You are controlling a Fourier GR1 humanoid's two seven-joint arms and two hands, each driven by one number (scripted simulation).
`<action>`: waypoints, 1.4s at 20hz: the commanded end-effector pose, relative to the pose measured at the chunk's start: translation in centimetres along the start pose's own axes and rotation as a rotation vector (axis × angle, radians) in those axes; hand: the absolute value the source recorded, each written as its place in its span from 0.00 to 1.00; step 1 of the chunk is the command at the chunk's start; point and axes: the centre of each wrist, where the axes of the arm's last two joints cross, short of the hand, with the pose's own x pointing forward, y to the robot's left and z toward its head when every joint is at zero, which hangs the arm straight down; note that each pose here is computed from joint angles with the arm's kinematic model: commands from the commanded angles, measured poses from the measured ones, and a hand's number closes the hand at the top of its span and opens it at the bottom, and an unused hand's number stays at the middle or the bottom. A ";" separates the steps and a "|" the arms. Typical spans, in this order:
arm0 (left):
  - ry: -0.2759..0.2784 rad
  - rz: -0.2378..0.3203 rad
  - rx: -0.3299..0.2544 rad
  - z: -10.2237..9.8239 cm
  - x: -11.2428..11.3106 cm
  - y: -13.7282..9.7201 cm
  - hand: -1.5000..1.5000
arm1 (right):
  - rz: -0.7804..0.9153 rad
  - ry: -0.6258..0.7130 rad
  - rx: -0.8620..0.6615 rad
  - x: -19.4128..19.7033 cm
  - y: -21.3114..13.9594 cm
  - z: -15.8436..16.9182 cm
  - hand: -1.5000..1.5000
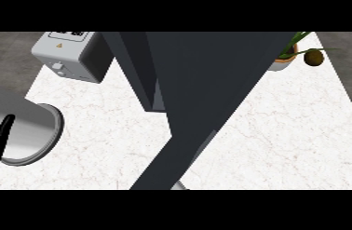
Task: Pick up the wine, place it into the cabinet and close the cabinet
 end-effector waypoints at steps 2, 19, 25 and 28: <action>0.005 0.011 0.010 -0.4 -0.7 -0.2 0.00 | -0.037 -0.050 0.026 1.9 1.7 -6.7 1.00; -0.009 -0.004 0.029 -0.9 -1.0 0.1 0.00 | 0.182 -0.042 -0.188 1.4 -5.7 -21.6 1.00; -0.019 -0.012 0.031 -0.5 -0.6 0.8 0.00 | 0.169 -0.024 -0.208 0.1 -9.5 -23.1 1.00; -0.004 -0.020 0.035 -1.9 -0.3 -0.9 0.00 | 0.203 -0.020 -0.195 -0.8 -9.9 -23.5 1.00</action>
